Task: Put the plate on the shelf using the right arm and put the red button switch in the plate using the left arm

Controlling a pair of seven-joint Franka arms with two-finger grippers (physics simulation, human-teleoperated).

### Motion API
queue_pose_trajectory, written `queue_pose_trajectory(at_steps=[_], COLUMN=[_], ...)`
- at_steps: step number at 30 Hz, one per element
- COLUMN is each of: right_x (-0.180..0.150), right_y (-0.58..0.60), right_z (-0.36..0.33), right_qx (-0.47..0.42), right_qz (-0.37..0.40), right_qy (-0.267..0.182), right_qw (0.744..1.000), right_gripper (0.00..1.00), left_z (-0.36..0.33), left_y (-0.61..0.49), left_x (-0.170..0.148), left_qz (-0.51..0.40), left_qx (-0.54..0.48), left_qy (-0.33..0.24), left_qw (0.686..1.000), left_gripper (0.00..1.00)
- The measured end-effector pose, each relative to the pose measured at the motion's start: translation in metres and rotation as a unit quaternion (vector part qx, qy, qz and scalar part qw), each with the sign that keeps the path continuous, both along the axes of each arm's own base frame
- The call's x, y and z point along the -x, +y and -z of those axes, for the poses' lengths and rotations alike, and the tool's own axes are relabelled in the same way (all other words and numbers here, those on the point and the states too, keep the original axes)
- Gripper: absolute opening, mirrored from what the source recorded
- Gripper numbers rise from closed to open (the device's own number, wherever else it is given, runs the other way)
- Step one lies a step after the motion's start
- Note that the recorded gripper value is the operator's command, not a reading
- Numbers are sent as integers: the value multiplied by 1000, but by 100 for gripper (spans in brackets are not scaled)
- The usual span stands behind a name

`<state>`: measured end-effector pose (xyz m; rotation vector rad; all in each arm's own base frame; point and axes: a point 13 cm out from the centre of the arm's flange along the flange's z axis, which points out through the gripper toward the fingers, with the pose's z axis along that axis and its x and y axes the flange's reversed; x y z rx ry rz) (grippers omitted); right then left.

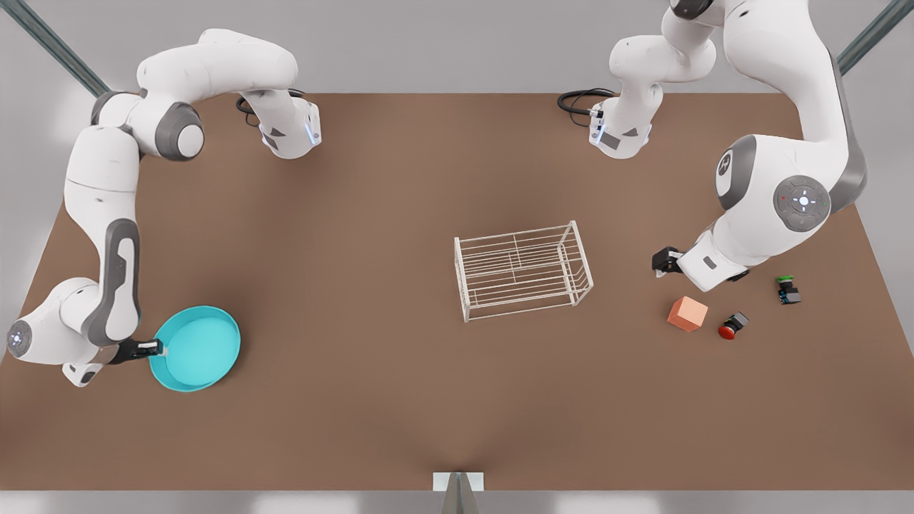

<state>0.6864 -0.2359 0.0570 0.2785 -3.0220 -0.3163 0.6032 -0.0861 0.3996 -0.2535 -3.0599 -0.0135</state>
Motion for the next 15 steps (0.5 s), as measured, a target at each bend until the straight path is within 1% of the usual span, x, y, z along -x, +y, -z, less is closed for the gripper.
queue_pose_trajectory(at_steps=[5,7,8,9,12,15], right_x=[0,0,1,2,8,13], right_y=[16,27,31,34,40,55], right_z=[-36,-53,-60,-63,-69,-88], right_qx=[-14,-22,-26,-29,-36,-49], right_qz=[-2,-6,-7,-8,-7,-13], right_qy=[8,12,14,18,31,43], right_qw=[1000,1000,1000,999,999,998], right_gripper=[29,26,21,14,13,13], left_z=[2,3,3,3,3,3], left_y=[0,1,1,1,1,1], left_x=[2,2,2,2,2,2], left_qz=[0,-1,-1,-1,-1,-1], left_qx=[-1,-1,-1,-1,-1,-1], left_qy=[3,4,4,4,4,4], left_qw=[1000,1000,1000,1000,1000,1000], left_gripper=[100,100,100,100,100,100])
